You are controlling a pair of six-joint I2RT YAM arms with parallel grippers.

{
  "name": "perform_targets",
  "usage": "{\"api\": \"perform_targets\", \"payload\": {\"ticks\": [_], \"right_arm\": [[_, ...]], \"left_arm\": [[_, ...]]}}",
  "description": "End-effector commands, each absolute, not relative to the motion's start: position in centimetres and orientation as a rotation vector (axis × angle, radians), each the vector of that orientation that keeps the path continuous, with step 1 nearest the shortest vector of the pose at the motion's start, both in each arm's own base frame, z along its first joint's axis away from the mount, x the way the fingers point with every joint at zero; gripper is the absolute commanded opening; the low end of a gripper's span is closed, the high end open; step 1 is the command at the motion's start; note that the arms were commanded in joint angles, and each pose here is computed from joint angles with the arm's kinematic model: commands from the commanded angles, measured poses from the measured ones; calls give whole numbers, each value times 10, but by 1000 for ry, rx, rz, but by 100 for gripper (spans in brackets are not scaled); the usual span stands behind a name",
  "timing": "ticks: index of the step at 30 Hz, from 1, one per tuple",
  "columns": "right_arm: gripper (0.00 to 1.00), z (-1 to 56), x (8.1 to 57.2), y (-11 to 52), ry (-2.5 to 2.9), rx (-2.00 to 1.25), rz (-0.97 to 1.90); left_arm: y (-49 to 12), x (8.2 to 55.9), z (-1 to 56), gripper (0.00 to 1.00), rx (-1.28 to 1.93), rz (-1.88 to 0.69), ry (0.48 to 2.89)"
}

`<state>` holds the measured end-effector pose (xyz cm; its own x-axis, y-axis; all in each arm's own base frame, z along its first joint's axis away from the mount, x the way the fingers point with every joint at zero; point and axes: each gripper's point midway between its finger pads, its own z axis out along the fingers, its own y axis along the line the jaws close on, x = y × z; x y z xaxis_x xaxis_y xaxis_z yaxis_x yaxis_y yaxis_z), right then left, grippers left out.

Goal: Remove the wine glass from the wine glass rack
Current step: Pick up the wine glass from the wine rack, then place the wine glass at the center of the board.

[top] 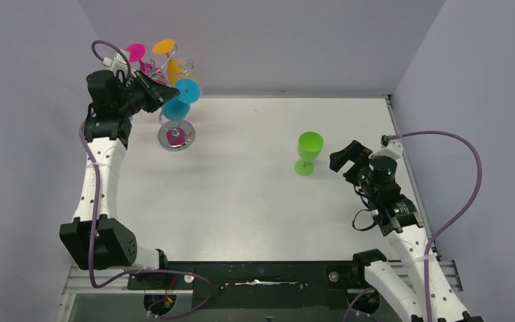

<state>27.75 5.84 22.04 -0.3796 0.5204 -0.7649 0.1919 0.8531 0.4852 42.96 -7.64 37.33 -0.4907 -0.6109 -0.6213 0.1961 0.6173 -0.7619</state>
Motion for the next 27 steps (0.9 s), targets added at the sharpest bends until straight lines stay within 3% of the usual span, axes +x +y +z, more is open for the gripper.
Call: {"api": "perform_targets", "payload": {"ticks": [1, 8, 16, 20, 27], "right_arm": [[98, 273, 282, 75, 1729, 365, 540], [98, 293, 273, 108, 1619, 157, 715], [98, 295, 274, 152, 1679, -15, 936], [92, 286, 270, 180, 1770, -130, 1100], [74, 286, 257, 214, 1802, -264, 1298]], "left_arm": [[-88, 404, 377, 0, -213, -908, 1796], [-144, 359, 357, 0, 19, -936, 1808], [-222, 301, 294, 0, 222, -1036, 1926], [-234, 291, 285, 0, 224, -1073, 1921], [-256, 284, 294, 0, 277, -1203, 1859]]}}
